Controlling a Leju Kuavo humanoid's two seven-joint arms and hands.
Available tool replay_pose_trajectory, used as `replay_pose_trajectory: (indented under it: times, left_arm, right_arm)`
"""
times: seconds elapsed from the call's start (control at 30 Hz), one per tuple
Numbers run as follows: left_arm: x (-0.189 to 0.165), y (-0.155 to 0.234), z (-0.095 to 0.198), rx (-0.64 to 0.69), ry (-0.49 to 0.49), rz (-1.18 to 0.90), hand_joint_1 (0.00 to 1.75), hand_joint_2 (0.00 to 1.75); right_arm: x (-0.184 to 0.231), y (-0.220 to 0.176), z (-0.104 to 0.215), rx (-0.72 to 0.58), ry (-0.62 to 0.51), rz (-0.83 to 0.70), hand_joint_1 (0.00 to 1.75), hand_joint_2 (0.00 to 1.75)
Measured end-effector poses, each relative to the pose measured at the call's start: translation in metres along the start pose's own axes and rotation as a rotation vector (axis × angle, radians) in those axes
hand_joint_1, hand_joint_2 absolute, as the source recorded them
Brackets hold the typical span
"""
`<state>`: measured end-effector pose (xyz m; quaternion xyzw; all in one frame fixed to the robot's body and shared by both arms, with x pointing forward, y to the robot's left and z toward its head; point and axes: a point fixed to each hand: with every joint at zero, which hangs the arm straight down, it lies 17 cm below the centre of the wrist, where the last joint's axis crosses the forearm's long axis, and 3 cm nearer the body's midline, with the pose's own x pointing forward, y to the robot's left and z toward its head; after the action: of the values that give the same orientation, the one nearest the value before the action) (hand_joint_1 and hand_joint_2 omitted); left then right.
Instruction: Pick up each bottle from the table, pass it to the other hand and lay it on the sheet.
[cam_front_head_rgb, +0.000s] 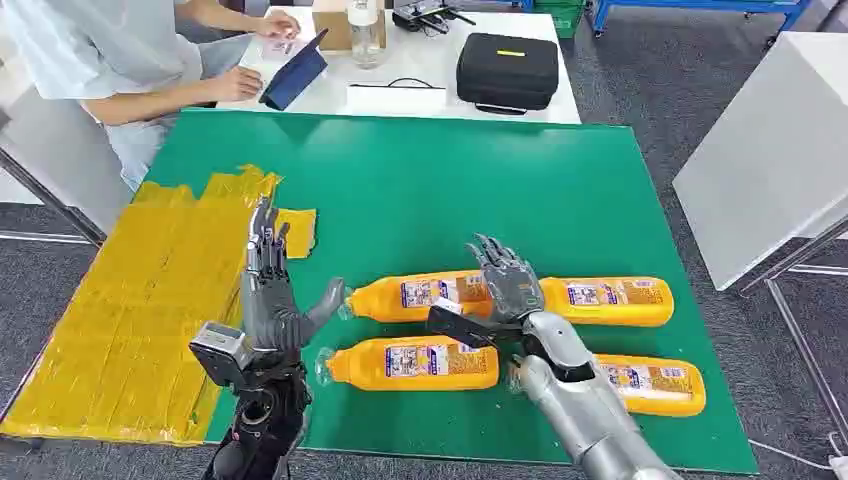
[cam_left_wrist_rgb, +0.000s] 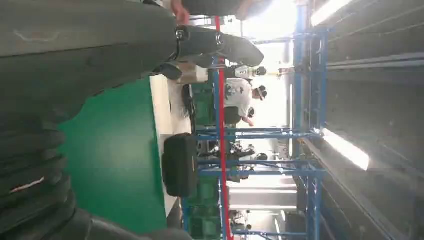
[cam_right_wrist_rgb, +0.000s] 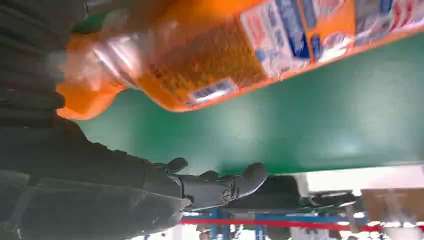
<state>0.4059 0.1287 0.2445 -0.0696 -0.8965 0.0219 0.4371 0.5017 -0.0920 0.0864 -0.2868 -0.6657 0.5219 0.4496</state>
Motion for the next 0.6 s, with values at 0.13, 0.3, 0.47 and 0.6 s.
replay_pose_trajectory:
  times: [0.13,0.3,0.47,0.6]
  left_arm:
    - [0.002,-0.003,-0.003,-0.008,-0.009,0.008,0.00,1.75]
    - [0.002,-0.007,-0.006,-0.018,-0.009,0.016,0.00,1.75]
    - [-0.001,-0.014,-0.011,-0.038,-0.010,0.028,0.00,1.75]
    - [-0.003,-0.015,-0.013,-0.041,-0.005,0.035,0.00,1.75]
  right_arm:
    - [0.002,0.009,-0.005,0.042,-0.007,-0.021,0.00,1.75]
    - [0.011,0.026,-0.009,0.124,-0.038,-0.040,0.00,1.75]
    - [0.022,0.045,-0.013,0.222,-0.081,-0.036,0.00,1.75]
    - [0.025,0.051,-0.016,0.260,-0.094,-0.022,0.00,1.75]
